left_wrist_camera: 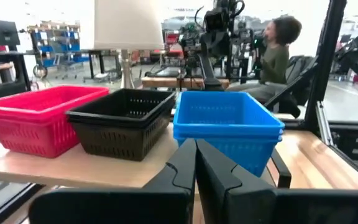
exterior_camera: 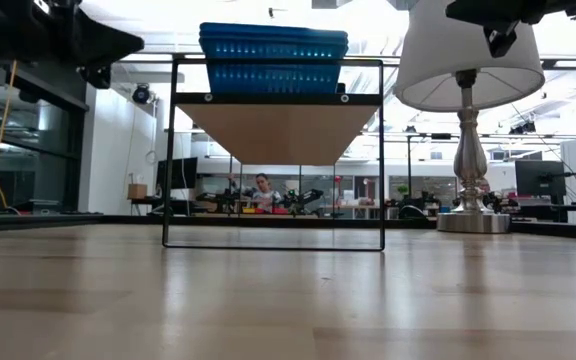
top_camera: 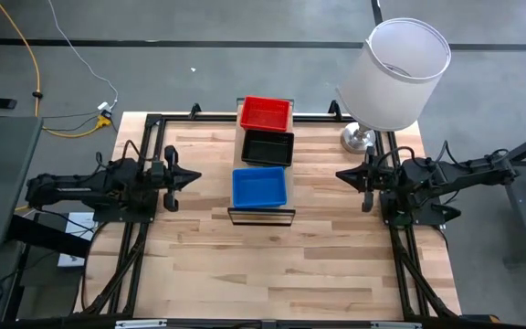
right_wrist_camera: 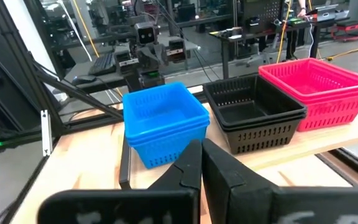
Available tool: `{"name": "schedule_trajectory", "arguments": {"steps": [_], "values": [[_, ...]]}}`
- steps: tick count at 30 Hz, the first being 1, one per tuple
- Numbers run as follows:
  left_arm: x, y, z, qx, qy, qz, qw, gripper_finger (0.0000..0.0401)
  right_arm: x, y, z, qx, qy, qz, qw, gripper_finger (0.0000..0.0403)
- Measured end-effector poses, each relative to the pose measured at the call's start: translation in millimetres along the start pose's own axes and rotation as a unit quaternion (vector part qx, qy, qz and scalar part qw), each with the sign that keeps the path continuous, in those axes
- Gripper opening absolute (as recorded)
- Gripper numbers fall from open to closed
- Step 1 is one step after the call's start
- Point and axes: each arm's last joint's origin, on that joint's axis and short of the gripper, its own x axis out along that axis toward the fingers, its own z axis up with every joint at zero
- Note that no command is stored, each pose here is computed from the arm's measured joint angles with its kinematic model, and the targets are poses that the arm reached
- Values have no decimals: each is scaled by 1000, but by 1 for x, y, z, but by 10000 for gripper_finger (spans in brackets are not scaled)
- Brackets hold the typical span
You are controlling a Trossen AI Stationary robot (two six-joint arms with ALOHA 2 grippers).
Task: Stack baskets on shelf by color
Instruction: Return to Home Position
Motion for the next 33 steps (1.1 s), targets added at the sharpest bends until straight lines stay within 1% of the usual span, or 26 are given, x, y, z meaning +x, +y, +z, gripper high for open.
{"name": "schedule_trajectory", "arguments": {"steps": [3,7,8,9,16,19,22,28,30,33], "values": [[1,0,-9,-4,-13,-1,1000,0,0,0,0,-8,1,0,1000,0],[3,-1,-32,-9,-35,-8,999,0,0,0,0,-8,1,0,1000,0],[3,-1,-38,-8,-36,-8,999,0,0,0,0,-8,1,0,1000,0],[3,-1,-40,-7,-24,-7,1000,0,0,0,0,-8,1,0,1000,0],[3,-1,-44,-5,-3,-21,1000,0,0,0,-1,-4,3,-1,1000,0],[3,-1,-49,5,24,-13,1000,0,0,0,-1,12,4,0,1000,0],[3,0,-52,-8,41,1,999,0,0,-1,-1,30,6,-3,1000,0],[3,0,-54,-27,51,7,998,1,-7,-5,-5,36,19,-15,999,0],[3,0,-54,-23,51,7,998,1,-7,-6,-10,40,20,-14,999,0],[3,0,-54,-19,51,7,999,0,-5,-8,-28,37,9,-9,999,0]]}}
